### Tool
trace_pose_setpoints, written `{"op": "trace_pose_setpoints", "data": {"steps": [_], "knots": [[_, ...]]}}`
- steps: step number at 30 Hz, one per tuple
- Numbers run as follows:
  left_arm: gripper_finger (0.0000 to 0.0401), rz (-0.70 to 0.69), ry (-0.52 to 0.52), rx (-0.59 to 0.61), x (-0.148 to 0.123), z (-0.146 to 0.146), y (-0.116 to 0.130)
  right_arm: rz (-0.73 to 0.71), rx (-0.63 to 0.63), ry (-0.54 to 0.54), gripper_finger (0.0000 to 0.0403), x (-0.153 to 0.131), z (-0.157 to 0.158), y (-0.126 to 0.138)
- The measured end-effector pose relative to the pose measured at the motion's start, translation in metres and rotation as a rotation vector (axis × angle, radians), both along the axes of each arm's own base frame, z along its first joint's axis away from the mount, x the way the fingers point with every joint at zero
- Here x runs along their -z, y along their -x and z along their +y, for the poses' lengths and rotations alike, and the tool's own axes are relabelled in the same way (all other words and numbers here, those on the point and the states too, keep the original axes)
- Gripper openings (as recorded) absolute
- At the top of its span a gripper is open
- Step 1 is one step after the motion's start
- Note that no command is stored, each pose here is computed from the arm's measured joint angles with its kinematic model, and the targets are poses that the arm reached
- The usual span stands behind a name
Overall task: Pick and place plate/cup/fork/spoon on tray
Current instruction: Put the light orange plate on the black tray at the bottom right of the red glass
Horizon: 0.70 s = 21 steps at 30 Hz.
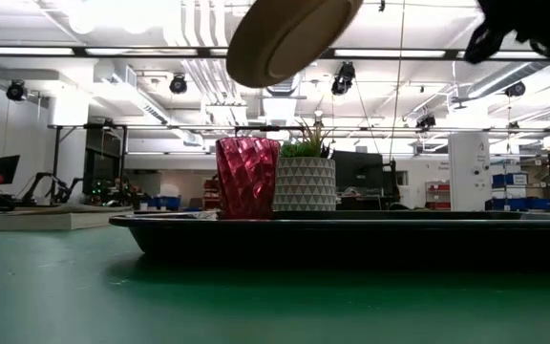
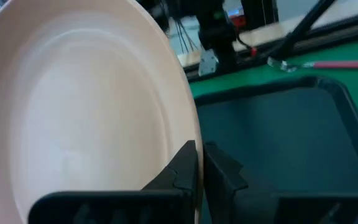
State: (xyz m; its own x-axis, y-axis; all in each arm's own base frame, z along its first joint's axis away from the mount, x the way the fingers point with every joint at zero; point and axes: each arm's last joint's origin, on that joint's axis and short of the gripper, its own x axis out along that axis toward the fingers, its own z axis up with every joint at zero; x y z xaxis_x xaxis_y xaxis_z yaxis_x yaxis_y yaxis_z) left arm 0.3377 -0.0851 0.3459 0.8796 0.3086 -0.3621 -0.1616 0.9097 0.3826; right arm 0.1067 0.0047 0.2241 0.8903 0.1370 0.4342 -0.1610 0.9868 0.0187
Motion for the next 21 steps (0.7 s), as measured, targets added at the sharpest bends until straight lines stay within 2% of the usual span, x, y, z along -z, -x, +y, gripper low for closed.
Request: {"op": "trace_pose_setpoints", "data": {"steps": [6, 13, 21], "knots": [[0.0000, 0.029, 0.054, -0.009, 0.001, -0.012, -0.021, -0.036, -0.153, 0.017, 0.0036, -0.017, 0.004, 0.003], [0.0000, 0.052, 0.159, 0.045, 0.006, -0.023, -0.040, -0.085, -0.293, 0.077, 0.0036, -0.028, 0.008, 0.011], [0.0000, 0.198, 0.221, 0.084, 0.038, -0.043, -0.050, -0.141, -0.341, 0.106, 0.0036, -0.031, 0.009, 0.027]]}}
